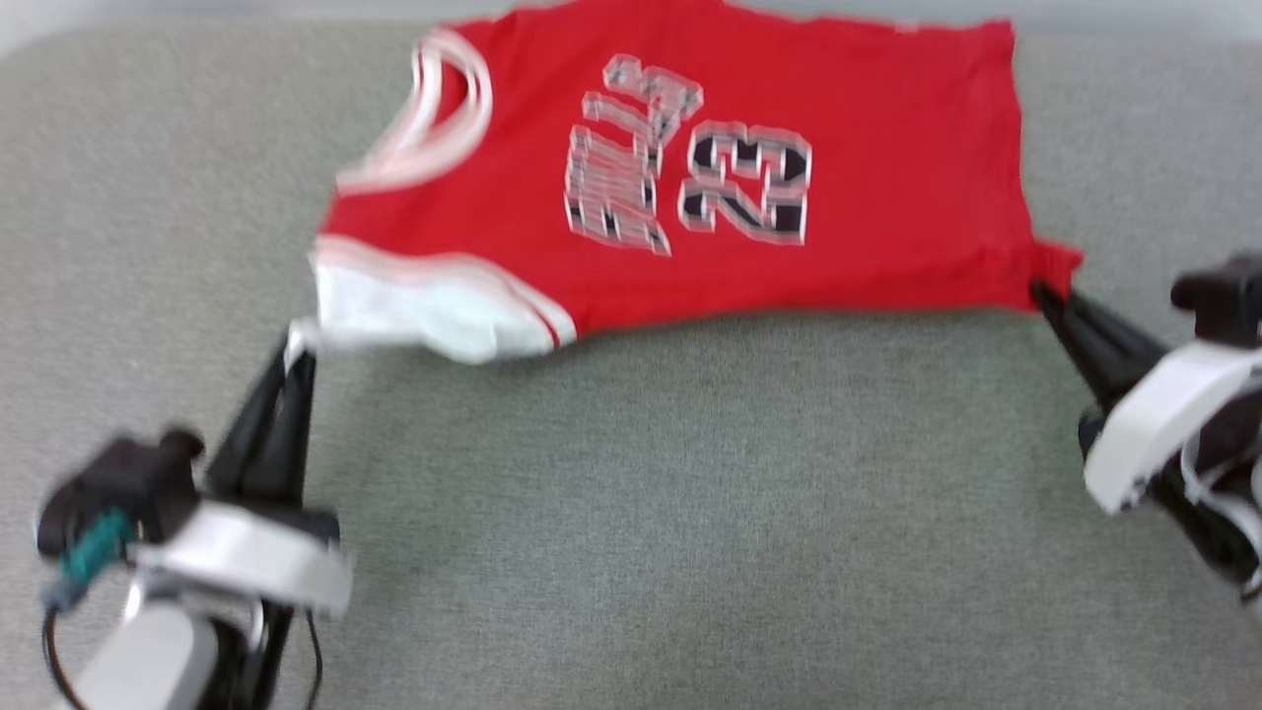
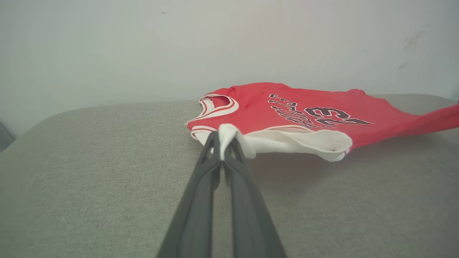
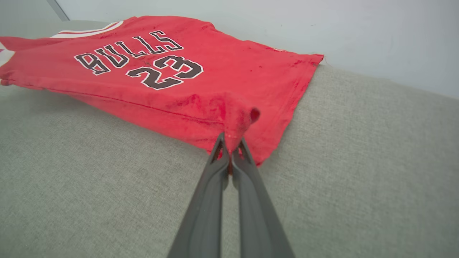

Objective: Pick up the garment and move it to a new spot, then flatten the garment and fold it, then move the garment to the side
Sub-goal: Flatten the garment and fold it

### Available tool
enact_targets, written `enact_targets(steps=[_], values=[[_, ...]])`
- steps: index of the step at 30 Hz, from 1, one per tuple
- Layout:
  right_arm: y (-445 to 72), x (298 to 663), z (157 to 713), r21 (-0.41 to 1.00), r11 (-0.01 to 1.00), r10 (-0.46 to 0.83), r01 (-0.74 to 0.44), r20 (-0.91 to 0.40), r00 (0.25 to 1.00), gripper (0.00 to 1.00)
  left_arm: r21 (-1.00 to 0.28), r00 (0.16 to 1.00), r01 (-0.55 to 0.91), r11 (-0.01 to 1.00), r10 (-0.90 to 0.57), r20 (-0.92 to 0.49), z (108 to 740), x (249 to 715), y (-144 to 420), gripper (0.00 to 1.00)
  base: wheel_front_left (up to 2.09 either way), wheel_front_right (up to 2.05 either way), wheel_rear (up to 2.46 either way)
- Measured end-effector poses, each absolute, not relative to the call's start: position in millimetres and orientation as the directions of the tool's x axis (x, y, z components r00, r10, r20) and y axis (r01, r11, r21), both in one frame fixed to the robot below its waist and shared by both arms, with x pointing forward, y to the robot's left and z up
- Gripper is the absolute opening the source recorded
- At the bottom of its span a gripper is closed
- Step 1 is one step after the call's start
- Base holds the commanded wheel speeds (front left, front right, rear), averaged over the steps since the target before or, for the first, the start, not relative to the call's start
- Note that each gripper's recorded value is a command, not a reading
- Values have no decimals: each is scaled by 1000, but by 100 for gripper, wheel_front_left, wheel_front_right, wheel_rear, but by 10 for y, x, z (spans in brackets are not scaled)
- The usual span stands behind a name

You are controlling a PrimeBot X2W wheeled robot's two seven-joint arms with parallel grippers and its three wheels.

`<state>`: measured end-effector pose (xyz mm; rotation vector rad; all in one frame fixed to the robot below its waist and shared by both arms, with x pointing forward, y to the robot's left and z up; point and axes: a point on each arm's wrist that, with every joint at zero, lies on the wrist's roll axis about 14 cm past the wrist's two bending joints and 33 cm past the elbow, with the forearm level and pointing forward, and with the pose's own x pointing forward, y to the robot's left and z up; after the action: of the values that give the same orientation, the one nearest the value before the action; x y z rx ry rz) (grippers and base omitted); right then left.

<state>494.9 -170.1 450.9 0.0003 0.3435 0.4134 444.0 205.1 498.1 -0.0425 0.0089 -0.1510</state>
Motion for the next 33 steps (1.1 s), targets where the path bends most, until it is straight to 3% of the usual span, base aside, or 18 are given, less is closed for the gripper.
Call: enact_targets(steps=[10, 18, 25, 33], values=[[-1778, 4145, 4360, 103, 924, 377, -368, -405, 833, 0, -171, 978, 92, 981, -122, -171, 4604, 3469, 2042, 0, 0, 0, 0], [-1930, 3615, 4191, 145, 941, 339, -307, -465, 818, 0, -335, 919, 68, 940, -190, -346, 4201, 2850, 1828, 0, 0, 0, 0], [-2024, 3284, 4088, 149, 949, 313, -277, -516, 797, 0, -456, 845, 56, 888, -286, -452, 4008, 2468, 1652, 0, 0, 0, 0], [-2117, 2953, 3923, 163, 954, 300, -253, -600, 742, 0, -500, 800, 5, 866, -303, -518, 3933, 2206, 1663, 0, 0, 0, 0]])
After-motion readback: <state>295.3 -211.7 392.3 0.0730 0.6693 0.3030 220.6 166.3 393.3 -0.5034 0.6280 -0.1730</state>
